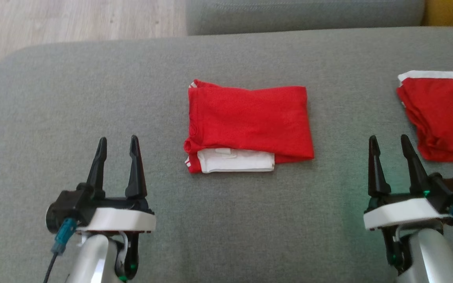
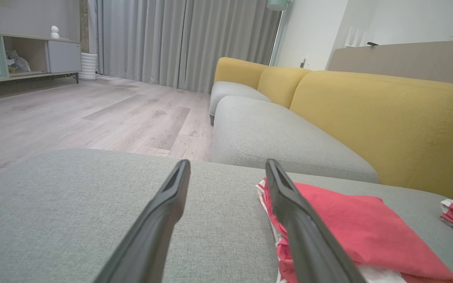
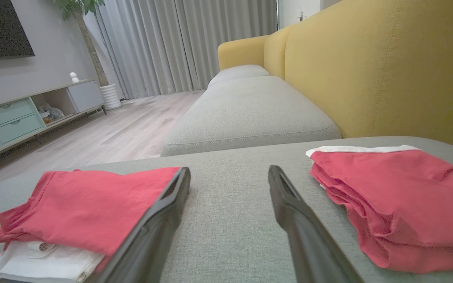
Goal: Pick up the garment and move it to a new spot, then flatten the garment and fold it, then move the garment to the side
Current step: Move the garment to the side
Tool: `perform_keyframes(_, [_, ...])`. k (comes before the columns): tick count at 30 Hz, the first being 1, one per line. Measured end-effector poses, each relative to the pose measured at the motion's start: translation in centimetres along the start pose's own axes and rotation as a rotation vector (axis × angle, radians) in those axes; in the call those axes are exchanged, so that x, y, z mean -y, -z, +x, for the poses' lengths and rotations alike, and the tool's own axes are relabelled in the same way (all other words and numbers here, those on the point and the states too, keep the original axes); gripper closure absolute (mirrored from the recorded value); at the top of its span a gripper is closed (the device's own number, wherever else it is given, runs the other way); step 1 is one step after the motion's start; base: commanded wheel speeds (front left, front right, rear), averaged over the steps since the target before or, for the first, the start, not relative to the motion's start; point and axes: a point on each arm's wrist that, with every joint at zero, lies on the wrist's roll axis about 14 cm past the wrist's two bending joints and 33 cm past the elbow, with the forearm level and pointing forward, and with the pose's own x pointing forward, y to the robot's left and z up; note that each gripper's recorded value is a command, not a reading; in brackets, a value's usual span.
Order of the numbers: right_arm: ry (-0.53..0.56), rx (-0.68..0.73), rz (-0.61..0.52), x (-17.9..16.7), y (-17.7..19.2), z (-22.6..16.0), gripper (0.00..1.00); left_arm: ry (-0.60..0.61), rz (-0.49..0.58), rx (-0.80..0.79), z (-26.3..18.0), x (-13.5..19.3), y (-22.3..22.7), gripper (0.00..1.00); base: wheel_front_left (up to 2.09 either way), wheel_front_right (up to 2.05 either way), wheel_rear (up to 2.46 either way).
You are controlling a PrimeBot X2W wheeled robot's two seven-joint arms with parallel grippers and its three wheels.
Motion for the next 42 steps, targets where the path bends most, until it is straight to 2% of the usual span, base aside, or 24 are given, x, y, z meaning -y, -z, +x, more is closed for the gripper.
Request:
perform_keyframes(8, [-0.081,-0.024,-0.015,-2.4,0.8,4.2,0.00,-0.002,0.028,0.001,1.5,-0.8,0.1,0.00,0.00,0.00,0.00])
perform_keyframes(12, [-0.123,-0.076,0.016,-4.0,1.9,6.7,0.00,-0.008,0.034,0.003,2.2,-1.3,0.0,0.00,0.00,0.00,0.00])
perform_keyframes(17, [-0.165,-0.240,0.049,-5.8,5.7,8.6,0.00,-0.032,0.042,-0.012,2.2,-2.4,0.5,0.00,0.00,0.00,0.00])
perform_keyframes(21, [-0.201,-0.390,0.054,-7.3,9.4,8.5,0.00,-0.047,0.042,-0.024,2.1,-2.9,0.9,0.00,0.00,0.00,0.00])
perform_keyframes(26, [-0.234,-0.455,0.023,-8.1,11.0,8.7,0.02,-0.065,0.047,-0.024,1.9,-3.6,0.7,0.00,0.00,0.00,0.00])
perform_keyframes(27, [-0.240,-0.459,0.013,-8.2,11.0,8.9,0.48,-0.066,0.048,-0.024,1.8,-3.6,0.7,0.00,0.00,0.00,0.00])
perform_keyframes(28, [-0.247,-0.462,0.002,-8.3,10.9,8.9,1.00,-0.066,0.048,-0.022,1.8,-3.6,0.6,0.00,0.00,0.00,0.00])
perform_keyframes(36, [-0.269,-0.394,-0.098,-8.0,9.5,8.2,1.00,-0.028,0.053,0.006,2.0,-2.2,-0.3,0.00,0.00,0.00,0.00])
perform_keyframes(42, [-0.238,-0.280,-0.202,-6.0,6.0,8.3,1.00,0.040,0.043,0.031,2.4,0.3,-1.1,0.00,0.00,0.00,0.00])
